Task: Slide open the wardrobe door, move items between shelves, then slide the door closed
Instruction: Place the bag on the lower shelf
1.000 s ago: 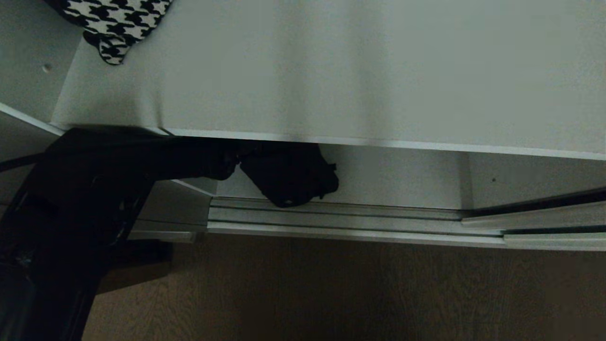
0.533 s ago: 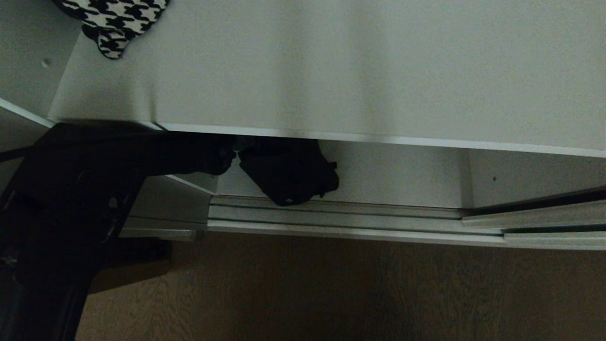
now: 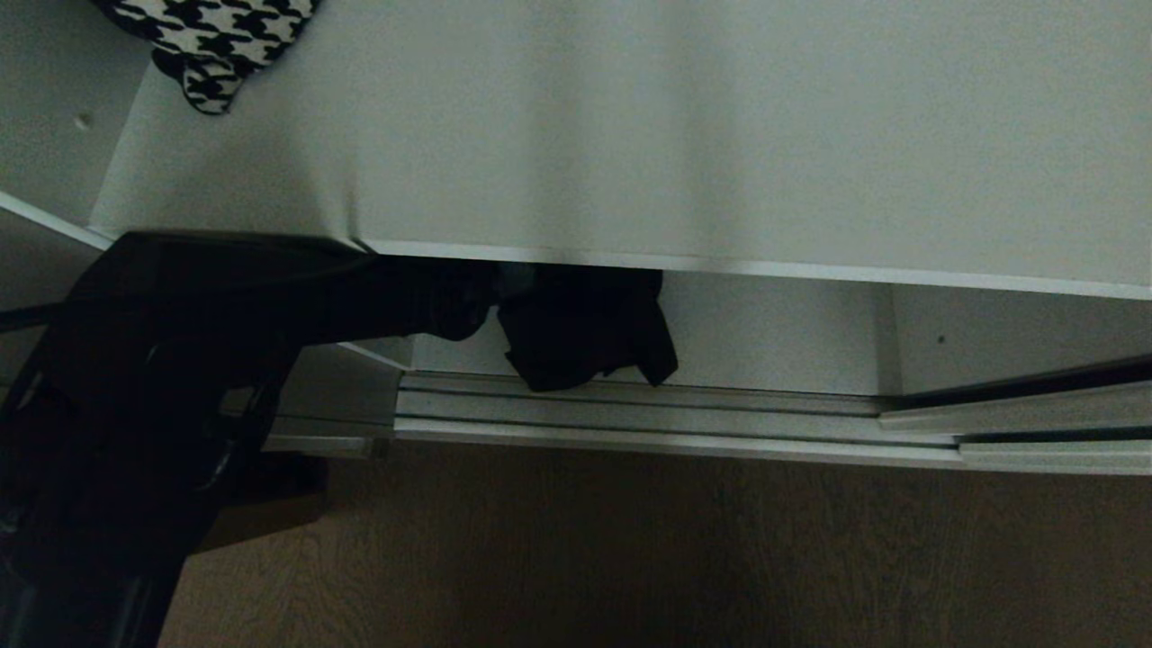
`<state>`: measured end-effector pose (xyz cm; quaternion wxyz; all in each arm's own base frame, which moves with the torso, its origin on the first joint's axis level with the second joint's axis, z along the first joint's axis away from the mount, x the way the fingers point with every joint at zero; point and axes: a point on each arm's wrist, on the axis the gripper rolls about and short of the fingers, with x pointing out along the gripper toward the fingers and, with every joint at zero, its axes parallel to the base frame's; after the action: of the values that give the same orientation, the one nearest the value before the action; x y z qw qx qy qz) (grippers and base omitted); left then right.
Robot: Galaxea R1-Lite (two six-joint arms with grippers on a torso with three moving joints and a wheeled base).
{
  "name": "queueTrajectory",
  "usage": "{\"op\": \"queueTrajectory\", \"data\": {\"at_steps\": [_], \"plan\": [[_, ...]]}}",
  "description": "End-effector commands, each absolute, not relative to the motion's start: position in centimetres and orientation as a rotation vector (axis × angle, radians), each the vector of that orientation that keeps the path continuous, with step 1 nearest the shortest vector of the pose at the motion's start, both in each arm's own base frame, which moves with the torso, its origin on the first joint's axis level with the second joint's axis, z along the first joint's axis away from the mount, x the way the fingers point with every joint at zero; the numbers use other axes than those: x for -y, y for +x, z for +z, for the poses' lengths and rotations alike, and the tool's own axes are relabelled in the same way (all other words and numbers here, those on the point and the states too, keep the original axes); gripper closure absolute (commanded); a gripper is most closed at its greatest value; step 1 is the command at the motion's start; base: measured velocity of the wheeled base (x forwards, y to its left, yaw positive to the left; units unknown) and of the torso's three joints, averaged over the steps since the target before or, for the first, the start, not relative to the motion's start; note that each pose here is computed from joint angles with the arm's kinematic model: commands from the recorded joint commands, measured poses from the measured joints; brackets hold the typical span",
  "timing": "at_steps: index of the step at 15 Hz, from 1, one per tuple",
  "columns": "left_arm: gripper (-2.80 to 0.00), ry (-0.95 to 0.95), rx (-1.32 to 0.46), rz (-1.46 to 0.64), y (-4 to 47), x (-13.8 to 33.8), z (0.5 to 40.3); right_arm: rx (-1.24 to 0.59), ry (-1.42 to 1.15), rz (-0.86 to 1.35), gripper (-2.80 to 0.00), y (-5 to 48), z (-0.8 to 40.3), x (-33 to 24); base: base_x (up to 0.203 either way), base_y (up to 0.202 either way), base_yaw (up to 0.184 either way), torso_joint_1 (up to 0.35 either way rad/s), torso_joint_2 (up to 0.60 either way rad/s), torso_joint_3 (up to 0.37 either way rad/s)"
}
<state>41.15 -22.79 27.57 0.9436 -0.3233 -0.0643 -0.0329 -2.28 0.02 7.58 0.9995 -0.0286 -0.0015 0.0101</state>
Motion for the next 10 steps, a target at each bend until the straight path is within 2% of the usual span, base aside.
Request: {"op": "queueTrajectory", "data": {"at_steps": [1, 5, 8, 10], "plan": [[-2.80, -0.657, 0.122, -0.080, 40.9, 23.6, 27.2, 0.007, -0.058, 0.021, 0.00, -2.3, 7.6, 0.0, 0.000, 0.000, 0.000, 0.000, 0.00, 0.000], [-2.80, -0.637, 0.109, 0.030, 41.2, 23.7, 26.1, 0.006, -0.058, 0.021, 0.00, -2.3, 7.6, 0.0, 0.000, 0.000, 0.000, 0.000, 0.00, 0.000], [-2.80, -0.554, 0.010, 0.127, 41.5, 23.8, 23.8, 0.006, -0.058, 0.021, 0.00, -2.3, 7.5, 0.0, 0.000, 0.000, 0.000, 0.000, 0.00, 0.000], [-2.80, -0.491, 0.000, 0.131, 41.5, 23.5, 23.9, 0.007, -0.058, 0.021, 0.00, -2.3, 7.6, 0.0, 0.000, 0.000, 0.000, 0.000, 0.00, 0.000]]}}
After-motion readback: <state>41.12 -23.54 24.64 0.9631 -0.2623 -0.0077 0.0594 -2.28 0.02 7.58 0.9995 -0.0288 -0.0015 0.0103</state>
